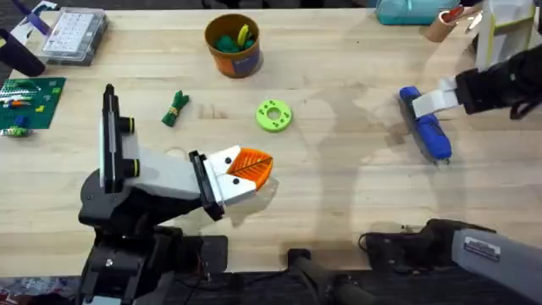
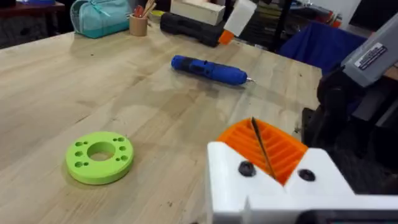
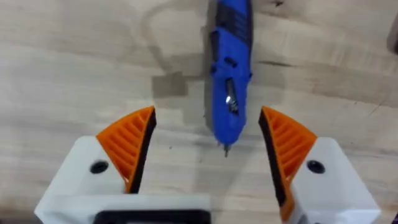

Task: Pick up the gripper from the table and insert it into the empty holder that is missing its gripper. Then pick up a screw, insert it into the mounting hole, and use the screwdriver to tighten it. Finally, clean up the table by picking up the vegetable and placing it into the bucket.

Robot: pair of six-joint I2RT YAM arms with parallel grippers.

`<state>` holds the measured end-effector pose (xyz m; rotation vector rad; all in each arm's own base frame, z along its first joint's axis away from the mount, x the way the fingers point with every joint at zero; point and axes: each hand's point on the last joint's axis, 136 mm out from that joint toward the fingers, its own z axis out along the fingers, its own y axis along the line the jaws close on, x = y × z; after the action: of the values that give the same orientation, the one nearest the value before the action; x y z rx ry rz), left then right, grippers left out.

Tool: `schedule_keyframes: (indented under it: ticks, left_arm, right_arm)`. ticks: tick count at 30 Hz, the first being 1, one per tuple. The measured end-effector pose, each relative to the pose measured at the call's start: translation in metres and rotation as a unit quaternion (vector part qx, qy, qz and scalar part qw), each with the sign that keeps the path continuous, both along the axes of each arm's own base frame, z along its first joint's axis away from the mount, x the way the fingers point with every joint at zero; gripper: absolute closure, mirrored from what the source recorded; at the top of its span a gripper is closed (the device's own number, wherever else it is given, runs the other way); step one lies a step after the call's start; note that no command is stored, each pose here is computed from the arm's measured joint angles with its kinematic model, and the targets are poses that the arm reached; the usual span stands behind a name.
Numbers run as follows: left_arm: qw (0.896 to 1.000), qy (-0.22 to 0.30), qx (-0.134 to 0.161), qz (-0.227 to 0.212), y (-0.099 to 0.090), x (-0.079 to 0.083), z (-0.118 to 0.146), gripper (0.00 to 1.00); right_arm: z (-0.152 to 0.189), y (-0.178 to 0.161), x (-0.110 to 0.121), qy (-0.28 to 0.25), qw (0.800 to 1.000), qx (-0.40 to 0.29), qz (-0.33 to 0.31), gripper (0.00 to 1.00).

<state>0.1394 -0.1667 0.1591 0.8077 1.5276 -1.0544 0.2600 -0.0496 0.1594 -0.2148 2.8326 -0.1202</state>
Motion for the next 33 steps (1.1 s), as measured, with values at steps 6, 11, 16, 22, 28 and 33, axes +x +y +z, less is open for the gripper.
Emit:
schedule_keyframes:
  ticks: [6, 11, 16, 22, 28, 33]
  left_arm:
    - [1.0, 0.0, 0.0, 0.0, 0.0, 0.0, 0.0, 0.991]
    - [1.0, 0.0, 0.0, 0.0, 0.0, 0.0, 0.0, 0.991]
    - [1.0, 0.0, 0.0, 0.0, 0.0, 0.0, 0.0, 0.991]
    - [1.0, 0.0, 0.0, 0.0, 0.0, 0.0, 0.0, 0.991]
    - [1.0, 0.0, 0.0, 0.0, 0.0, 0.0, 0.0, 0.991]
    - [1.0, 0.0, 0.0, 0.0, 0.0, 0.0, 0.0, 0.991]
  right_arm:
    - [-0.014, -0.015, 0.035, -0.021, 0.999, -0.021, 0.035, 0.004]
    - [-0.031, -0.02, 0.061, -0.026, 0.997, -0.035, 0.067, 0.004]
    - [-0.059, -0.021, 0.065, 0.014, 0.996, -0.029, 0.087, 0.003]
    - [-0.097, -0.022, 0.068, 0.061, 0.992, -0.019, 0.105, 0.007]
    - [-0.122, -0.021, 0.063, 0.096, 0.99, -0.008, 0.106, 0.022]
    - [-0.124, -0.025, 0.063, 0.096, 0.991, -0.002, 0.096, 0.007]
